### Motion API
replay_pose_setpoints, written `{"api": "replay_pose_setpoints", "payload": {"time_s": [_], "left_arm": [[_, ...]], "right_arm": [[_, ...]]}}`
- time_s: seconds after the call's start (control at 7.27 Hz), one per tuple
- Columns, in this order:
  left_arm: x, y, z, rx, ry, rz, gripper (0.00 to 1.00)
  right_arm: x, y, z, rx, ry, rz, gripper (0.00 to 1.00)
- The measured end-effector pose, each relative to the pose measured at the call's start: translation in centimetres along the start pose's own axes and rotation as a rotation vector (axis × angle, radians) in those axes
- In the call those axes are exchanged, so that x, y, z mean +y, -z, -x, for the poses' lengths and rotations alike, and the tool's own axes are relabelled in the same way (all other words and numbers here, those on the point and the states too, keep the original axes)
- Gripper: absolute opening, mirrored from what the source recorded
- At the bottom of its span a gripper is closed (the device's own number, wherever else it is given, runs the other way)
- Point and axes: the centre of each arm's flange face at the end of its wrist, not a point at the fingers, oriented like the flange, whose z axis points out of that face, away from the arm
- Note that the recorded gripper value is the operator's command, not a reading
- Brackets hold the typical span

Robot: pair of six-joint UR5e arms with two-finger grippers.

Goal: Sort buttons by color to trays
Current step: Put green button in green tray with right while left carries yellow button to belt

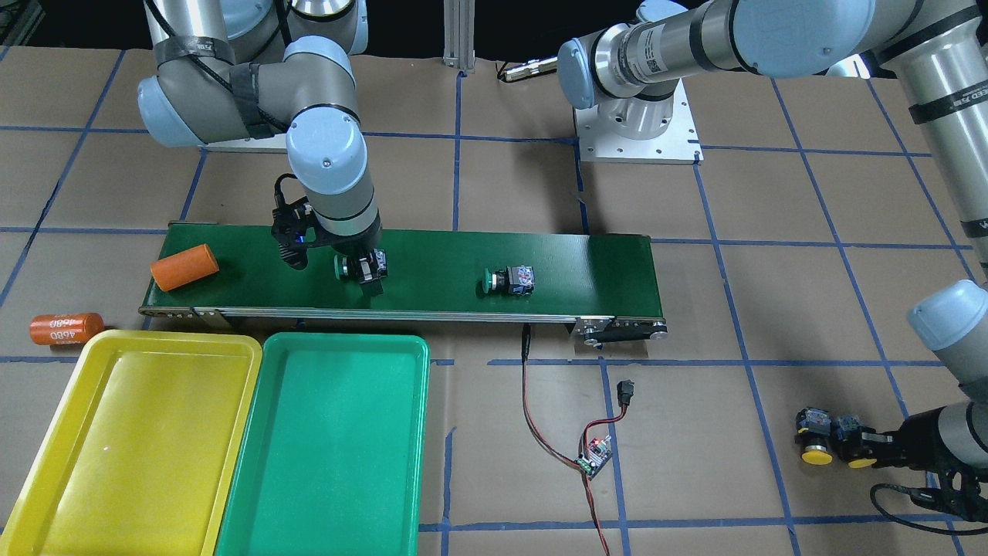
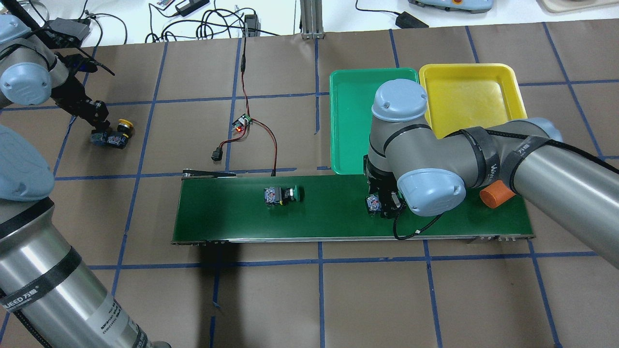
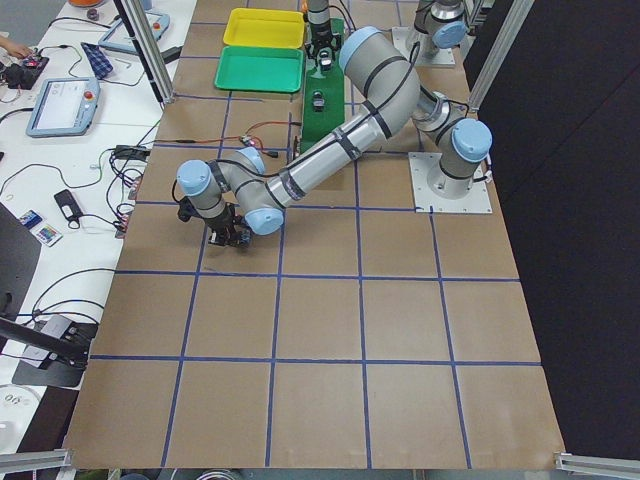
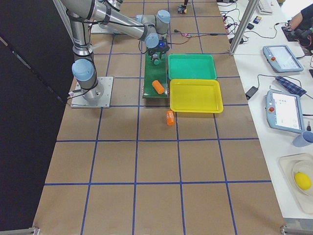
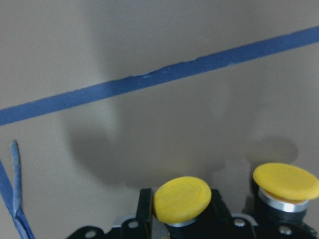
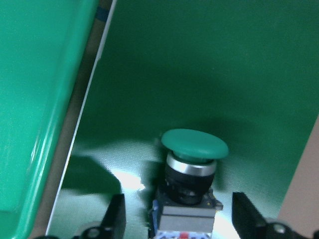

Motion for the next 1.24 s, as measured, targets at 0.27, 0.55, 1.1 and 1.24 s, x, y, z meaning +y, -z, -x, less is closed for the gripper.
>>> {"api": "replay_pose_setpoints", "payload": {"time_s": [0.27, 0.55, 1.1, 1.24], "left_arm": [[0.9, 5.7, -3.3, 0.021, 0.029, 0.032, 0.0], [2.1, 11.4, -13.9, 0.057, 0.111, 0.091, 0.0], [7.0, 10.7, -38.9, 0.068, 0.277, 0.148, 0.0], [8.0, 9.2, -42.7, 0.05, 0.269, 0.12, 0.0]], "right_arm": [[-0.2, 0.6, 0.1, -0.012, -0.002, 0.006, 0.0], [-0.7, 3.1, 1.6, -0.074, 0.003, 0.001, 0.0], [-7.9, 5.9, 10.1, -0.225, 0.09, -0.019, 0.99], [-9.2, 4.3, 11.7, -0.241, 0.082, -0.002, 1.0]]}}
